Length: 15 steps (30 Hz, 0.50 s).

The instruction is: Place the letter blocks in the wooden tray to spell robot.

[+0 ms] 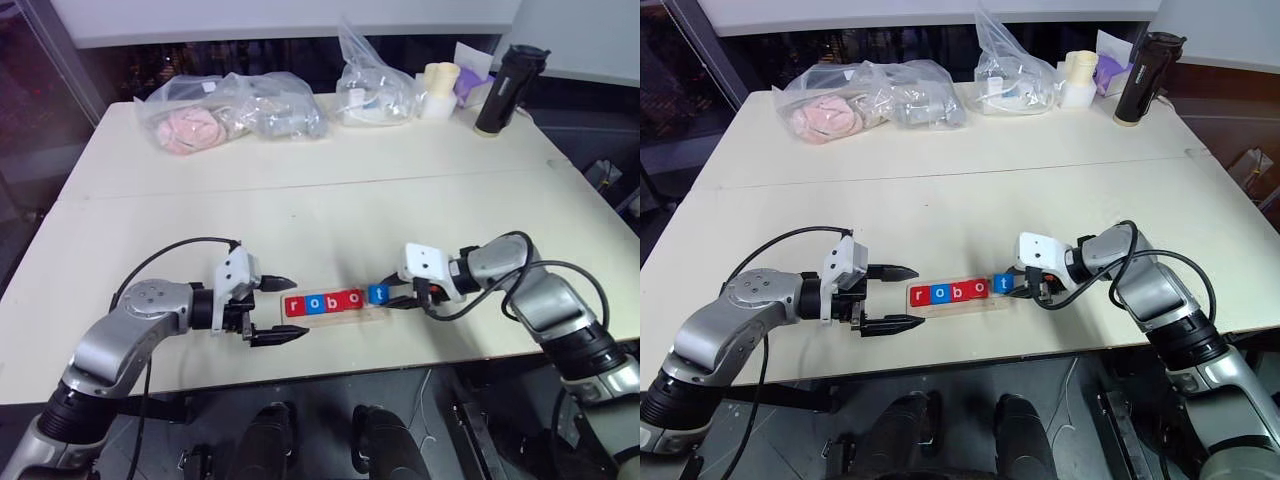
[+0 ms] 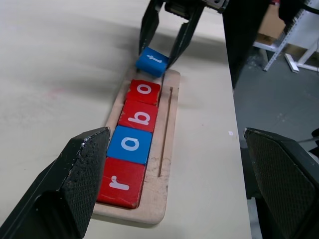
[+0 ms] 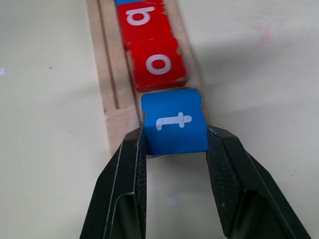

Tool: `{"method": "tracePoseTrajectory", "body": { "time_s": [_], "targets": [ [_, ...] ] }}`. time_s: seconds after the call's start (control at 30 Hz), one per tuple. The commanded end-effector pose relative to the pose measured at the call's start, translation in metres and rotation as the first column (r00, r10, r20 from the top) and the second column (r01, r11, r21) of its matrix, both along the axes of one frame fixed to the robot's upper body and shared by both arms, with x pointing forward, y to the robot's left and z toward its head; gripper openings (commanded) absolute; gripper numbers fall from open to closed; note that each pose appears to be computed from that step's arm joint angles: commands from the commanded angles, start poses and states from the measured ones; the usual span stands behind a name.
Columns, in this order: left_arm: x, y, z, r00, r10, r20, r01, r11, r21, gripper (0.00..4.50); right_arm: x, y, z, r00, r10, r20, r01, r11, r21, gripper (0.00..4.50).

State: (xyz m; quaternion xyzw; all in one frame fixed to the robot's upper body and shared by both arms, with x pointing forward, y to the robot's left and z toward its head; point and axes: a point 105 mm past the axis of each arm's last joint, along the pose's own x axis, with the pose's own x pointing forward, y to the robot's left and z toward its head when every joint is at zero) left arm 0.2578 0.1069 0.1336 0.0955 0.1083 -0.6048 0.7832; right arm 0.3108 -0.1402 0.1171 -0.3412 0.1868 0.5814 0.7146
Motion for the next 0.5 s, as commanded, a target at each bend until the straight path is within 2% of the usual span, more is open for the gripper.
{"method": "tracePoseTrajectory", "body": {
  "time_s": [0.03, 0.1, 0.2, 0.37, 0.5],
  "targets": [
    [-0.004, -0.003, 0.009, 0.999, -0.015, 0.034, 0.016, 1.0, -0.017, 4.5, 0.002, 0.005, 0.009, 0.999, 0.026, 0.04, -0.027, 1.0, 0.006, 2.12],
    [-0.004, -0.003, 0.009, 0.999, -0.013, 0.035, 0.014, 1.0, -0.016, 4.5, 0.001, 0.008, 0.009, 0.999, 0.037, 0.038, -0.037, 0.999, 0.009, 2.87],
    [-0.004, -0.004, 0.01, 0.999, -0.012, 0.035, 0.013, 1.0, -0.019, 4.5, -0.001, 0.011, 0.01, 0.998, 0.045, 0.035, -0.045, 0.999, 0.015, 4.44],
    [-0.003, -0.004, 0.01, 0.999, -0.012, 0.035, 0.013, 1.0, -0.02, 4.5, 0.0, 0.01, 0.013, 0.997, 0.051, 0.055, -0.051, 0.999, 0.004, 4.48],
    [-0.003, -0.005, 0.01, 0.999, -0.013, 0.037, 0.014, 1.0, -0.021, 4.5, 0.008, 0.003, 0.027, 0.994, 0.017, 0.108, -0.018, 1.0, 0.007, 4.48]
  ]
}}
